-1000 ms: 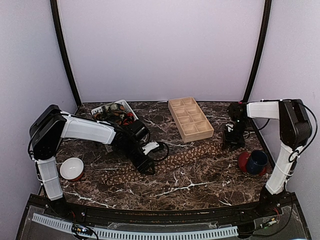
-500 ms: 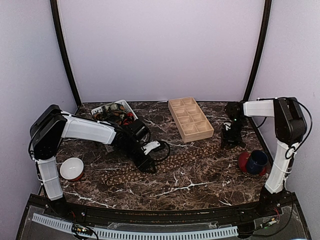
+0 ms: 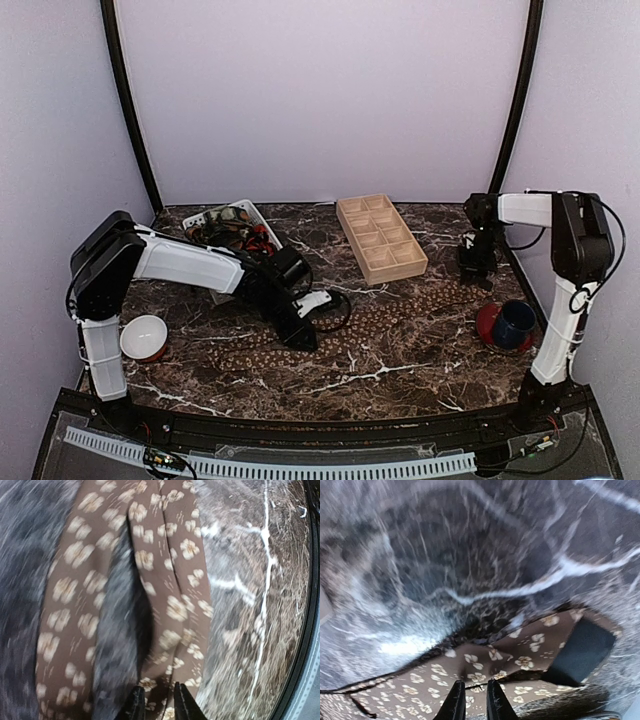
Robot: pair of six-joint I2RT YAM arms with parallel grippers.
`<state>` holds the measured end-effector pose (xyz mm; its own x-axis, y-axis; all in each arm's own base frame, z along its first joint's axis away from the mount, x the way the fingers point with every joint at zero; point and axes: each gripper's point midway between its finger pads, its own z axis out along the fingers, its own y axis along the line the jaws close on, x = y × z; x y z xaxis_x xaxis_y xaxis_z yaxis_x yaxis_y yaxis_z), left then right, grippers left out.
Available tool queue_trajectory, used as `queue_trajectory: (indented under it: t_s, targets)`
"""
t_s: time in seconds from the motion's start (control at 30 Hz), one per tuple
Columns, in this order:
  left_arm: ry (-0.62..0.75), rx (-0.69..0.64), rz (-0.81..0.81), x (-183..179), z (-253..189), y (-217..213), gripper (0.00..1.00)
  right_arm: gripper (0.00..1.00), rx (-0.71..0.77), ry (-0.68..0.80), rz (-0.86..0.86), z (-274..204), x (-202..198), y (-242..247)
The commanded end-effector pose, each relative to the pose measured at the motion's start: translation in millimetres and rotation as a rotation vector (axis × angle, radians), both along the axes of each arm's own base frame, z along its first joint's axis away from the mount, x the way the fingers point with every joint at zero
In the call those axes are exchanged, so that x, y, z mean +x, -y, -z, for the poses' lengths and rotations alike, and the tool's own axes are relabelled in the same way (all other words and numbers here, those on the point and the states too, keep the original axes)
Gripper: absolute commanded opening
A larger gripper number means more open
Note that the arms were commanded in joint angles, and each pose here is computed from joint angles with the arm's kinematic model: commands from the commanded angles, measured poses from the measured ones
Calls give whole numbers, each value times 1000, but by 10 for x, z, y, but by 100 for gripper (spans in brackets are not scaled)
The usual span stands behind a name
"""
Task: Roll the ties
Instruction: Flatten out the tie at the center of the board.
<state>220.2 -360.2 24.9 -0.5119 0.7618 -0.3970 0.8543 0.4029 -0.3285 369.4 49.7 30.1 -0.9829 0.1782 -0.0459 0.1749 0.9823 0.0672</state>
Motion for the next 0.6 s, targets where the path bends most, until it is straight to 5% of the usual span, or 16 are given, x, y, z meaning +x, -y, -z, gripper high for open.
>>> queue_trajectory:
  t_s: [0.0,0.4,0.57]
  targets:
    - [-2,-20,53,-48,-11,282,21,17,19,83,17,-341,123,-12]
    - [62,3,-70,9,-179,-126,21,22,279,95,-141,-386,-129,-1179]
    - [76,4,-109,-9,-251,-287,33,21,277,56,-158,-211,-220,-1282]
